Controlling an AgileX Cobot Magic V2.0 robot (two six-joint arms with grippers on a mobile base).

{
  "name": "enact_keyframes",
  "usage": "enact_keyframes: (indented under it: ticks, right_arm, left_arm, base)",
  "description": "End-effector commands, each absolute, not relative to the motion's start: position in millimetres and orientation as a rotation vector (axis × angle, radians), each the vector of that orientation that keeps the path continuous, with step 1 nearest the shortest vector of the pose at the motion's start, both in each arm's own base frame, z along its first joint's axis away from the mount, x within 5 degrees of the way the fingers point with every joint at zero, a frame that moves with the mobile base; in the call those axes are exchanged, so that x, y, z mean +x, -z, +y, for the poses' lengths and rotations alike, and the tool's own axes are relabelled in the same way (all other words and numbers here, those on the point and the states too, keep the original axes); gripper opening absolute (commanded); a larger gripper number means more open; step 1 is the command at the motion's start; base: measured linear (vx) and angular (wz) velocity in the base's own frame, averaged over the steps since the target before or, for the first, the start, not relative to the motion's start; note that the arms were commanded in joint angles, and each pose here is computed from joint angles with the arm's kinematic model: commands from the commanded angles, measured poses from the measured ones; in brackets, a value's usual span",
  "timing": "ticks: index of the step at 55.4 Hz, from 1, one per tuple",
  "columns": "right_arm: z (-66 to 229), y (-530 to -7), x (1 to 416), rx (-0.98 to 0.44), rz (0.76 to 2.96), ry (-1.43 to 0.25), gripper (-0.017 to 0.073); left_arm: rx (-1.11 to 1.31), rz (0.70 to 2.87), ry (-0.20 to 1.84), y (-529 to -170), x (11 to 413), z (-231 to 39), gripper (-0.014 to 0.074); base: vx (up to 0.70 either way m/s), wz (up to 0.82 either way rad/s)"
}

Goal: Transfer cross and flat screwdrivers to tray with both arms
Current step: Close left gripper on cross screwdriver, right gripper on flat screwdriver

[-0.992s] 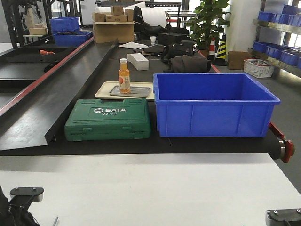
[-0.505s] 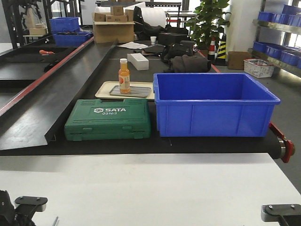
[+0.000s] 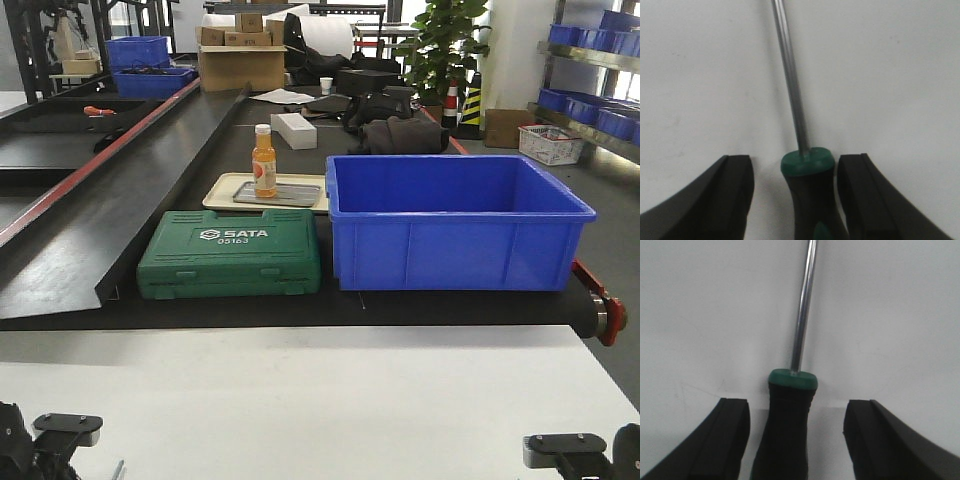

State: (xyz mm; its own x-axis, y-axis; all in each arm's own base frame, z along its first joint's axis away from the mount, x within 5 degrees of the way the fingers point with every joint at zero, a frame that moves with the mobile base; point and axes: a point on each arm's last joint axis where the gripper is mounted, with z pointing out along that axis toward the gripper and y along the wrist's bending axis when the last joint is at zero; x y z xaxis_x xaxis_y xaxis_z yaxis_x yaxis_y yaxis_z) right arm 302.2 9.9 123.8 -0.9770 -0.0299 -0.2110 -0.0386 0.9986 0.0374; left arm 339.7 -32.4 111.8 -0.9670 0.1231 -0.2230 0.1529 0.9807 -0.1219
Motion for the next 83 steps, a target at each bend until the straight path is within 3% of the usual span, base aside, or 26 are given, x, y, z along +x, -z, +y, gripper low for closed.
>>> enact_keyframes:
  ticks: [1, 13, 22, 29, 41, 49, 59, 72, 83]
  right_arm:
    - [9.4, -132.2, 311.7, -0.066, 2.869, -0.055, 0.0491]
    - [9.4, -116.9, 312.1, -0.086, 2.914, -0.054, 0.0472]
    - [10.0, -115.0, 306.8, -0.082, 2.975, -0.067, 0.037]
    - [10.9, -114.7, 304.3, -0.065, 3.004, -0.085, 0.0237]
    - [12.7, -118.0, 303.6, -0.041, 3.007, -0.117, 0.0001]
    - [13.9, -137.4, 306.5, -0.058, 2.949, -0.133, -0.0013]
    - [17.5, -189.7, 308.5, -0.084, 2.758, -0.162, -0.0012]
    - [46.9, -277.2, 295.3, -0.288, 2.432, -0.201, -0.001]
    - [69.6, -349.7, 280.4, -0.284, 2.182, -0.284, -0.0009]
  left_arm:
    - [0.191, 2.857, 0.205, -122.7, 344.6, -34.3, 0.0504]
    - [0.192, 2.862, 0.207, -122.6, 344.1, -34.4, 0.0501]
    - [0.223, 2.882, 0.214, -122.1, 341.9, -34.9, 0.0439]
    - [0.224, 2.886, 0.216, -122.0, 341.5, -34.9, 0.0321]
    - [0.23, 2.909, 0.228, -122.8, 339.0, -35.4, -0.0002]
    - [0.23, 2.866, 0.223, -136.5, 339.1, -35.4, -0.0007]
    - [0.224, 2.714, 0.207, -181.5, 336.3, -34.9, -0.0003]
    - [0.143, 2.446, 0.276, -265.1, 312.8, -37.3, -0.0003]
    - [0.14, 2.133, 0.322, -339.8, 275.8, -38.3, -0.0001]
  base:
    - [0.0, 0.0]
    - [0.0, 0.0]
    - [0.0, 0.0]
    - [0.0, 0.0]
    - [0.0, 0.0]
    - [0.0, 0.0]
    - [0.0, 0.0]
    - [0.0, 0.0]
    - [0.0, 0.0]
